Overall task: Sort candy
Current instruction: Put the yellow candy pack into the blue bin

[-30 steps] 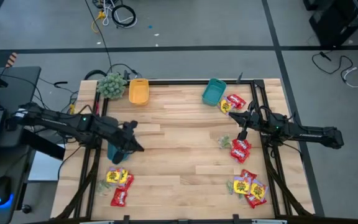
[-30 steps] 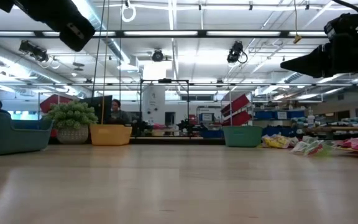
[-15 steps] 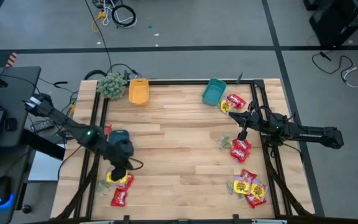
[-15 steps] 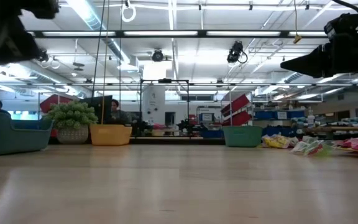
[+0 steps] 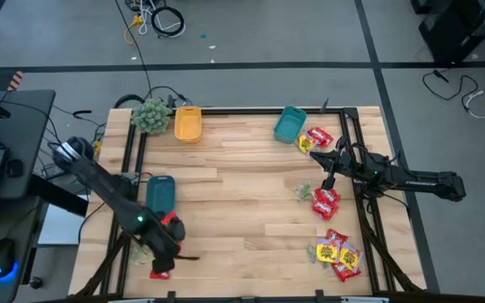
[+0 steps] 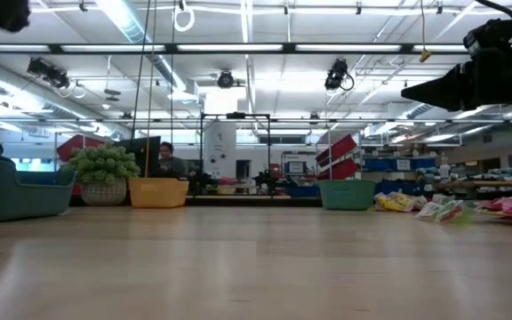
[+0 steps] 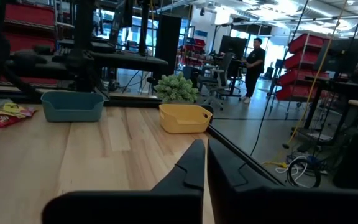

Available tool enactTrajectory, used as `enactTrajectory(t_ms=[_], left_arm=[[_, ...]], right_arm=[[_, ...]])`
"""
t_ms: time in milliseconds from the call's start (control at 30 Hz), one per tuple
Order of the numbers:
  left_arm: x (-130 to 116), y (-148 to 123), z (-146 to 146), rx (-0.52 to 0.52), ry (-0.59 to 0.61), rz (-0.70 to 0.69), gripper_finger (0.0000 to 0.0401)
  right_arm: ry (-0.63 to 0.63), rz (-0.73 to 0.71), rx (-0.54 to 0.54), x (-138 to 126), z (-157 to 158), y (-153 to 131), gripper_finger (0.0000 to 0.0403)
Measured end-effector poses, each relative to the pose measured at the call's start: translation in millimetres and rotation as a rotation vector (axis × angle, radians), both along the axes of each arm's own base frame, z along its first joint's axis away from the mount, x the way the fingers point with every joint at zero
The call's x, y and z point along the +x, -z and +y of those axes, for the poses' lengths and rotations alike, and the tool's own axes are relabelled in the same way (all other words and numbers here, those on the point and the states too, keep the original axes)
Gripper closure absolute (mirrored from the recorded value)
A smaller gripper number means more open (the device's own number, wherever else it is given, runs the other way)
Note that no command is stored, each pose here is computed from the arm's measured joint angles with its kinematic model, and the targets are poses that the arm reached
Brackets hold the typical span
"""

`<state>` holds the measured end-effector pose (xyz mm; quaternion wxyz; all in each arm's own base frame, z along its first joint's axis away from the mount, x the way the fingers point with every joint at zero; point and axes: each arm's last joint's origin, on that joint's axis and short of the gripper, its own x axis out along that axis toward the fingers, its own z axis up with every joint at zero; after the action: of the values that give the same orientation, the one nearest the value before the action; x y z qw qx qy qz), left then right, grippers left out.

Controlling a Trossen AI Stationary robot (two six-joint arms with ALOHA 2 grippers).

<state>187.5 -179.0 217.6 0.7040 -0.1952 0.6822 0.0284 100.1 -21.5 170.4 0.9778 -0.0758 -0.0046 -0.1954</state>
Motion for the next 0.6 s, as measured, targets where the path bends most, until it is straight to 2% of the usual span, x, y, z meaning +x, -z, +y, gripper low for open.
enactTrajectory(t_ms=[133,267,400,600], left_arm=[[0.0,14.3,-4.6,0.036,0.026,0.097,0.0279],[1.1,21.0,-6.2,0.083,0.064,0.093,0.0249],[4.2,26.3,-7.9,0.112,0.093,0.07,0.0235],[3.1,45.3,-7.0,0.159,0.135,0.12,0.0228]], right_arm=[[0.0,0.0,0.0,0.0,0.0,0.1,0.0395],[0.0,0.001,0.0,0.0,0.0,0.1,0.0398],[0.0,0.0,0.0,0.0,0.0,0.1,0.0397],[0.0,-0.001,0.0,0.0,0.0,0.0,0.0396]])
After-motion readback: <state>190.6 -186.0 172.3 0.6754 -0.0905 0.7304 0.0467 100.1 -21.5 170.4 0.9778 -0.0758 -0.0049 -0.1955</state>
